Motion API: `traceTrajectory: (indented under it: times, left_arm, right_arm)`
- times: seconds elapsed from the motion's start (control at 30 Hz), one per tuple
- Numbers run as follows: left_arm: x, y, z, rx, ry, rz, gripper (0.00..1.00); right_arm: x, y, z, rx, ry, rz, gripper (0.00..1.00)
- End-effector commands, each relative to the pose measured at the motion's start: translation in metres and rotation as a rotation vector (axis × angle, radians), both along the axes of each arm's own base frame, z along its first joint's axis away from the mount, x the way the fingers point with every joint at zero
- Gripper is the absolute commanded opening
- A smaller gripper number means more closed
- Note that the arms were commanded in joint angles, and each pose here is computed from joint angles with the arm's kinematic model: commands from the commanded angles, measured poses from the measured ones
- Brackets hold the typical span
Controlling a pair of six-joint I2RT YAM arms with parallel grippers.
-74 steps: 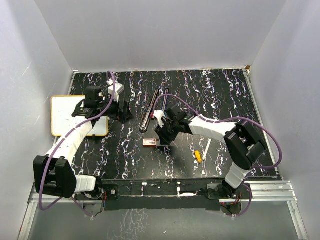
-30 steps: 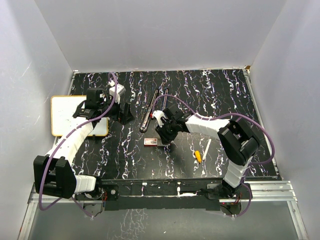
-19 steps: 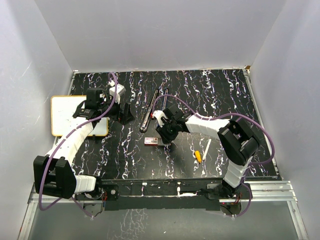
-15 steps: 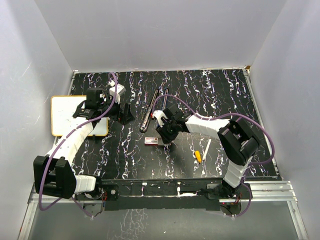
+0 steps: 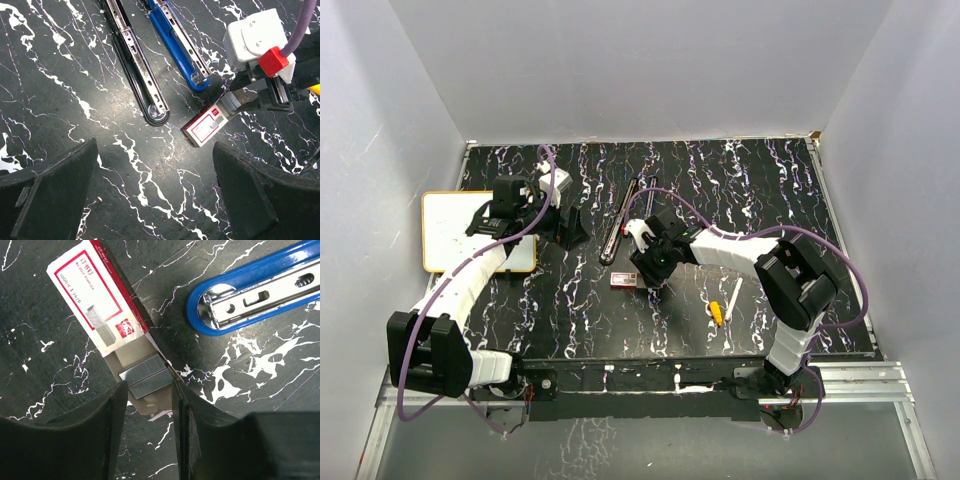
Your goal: Load the staples into the stapler
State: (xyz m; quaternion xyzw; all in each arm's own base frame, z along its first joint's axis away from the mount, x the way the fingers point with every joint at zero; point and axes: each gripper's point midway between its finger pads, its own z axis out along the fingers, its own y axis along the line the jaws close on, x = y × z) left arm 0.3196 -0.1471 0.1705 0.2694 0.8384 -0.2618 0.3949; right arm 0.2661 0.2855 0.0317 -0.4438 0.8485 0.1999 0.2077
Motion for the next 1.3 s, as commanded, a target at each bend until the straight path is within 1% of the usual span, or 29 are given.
traceTrajectory:
  times: [0.0,0.17,0.57,0.7,0.93,0.97,1.03,1.2,1.27]
  left_arm:
    - [-0.007,-0.006,0.015,-0.018,-0.048,-0.042,0.97]
    - [-0.007,-0.006,0.015,-0.017,-0.050,-0.047,0.97]
    - [-0.010,-0.008,0.017,-0.013,-0.058,-0.062,0.97]
    - [-0.010,-0.008,0.017,-0.012,-0.058,-0.064,0.97]
    - [-0.012,-0.009,0.017,-0.011,-0.059,-0.071,0.97]
    - [-0.012,-0.009,0.017,-0.011,-0.060,-0.072,0.97]
    - [-0.012,-0.009,0.017,-0.010,-0.062,-0.074,0.97]
    - [-0.014,-0.009,0.016,-0.008,-0.061,-0.078,0.97]
    - [-0.013,-0.010,0.016,-0.009,-0.061,-0.080,0.97]
  right_arm:
    - [0.017,0.011,0.011,0.031,-0.044,-0.021,0.43]
    - [0.014,0.010,0.005,0.022,-0.029,0.002,0.40]
    - [0.021,0.001,-0.005,-0.046,-0.098,0.095,0.33]
    - [0.016,0.004,-0.002,-0.046,-0.088,0.171,0.29]
    - [0.001,0.009,0.002,-0.025,-0.041,0.329,0.28]
    - [-0.001,0.010,0.003,-0.021,-0.037,0.342,0.29]
    - [-0.001,0.012,0.004,-0.016,-0.031,0.347,0.32]
    - [0.008,0.014,0.007,-0.017,-0.029,0.246,0.42]
    - [0.011,0.014,0.009,-0.018,-0.037,0.208,0.45]
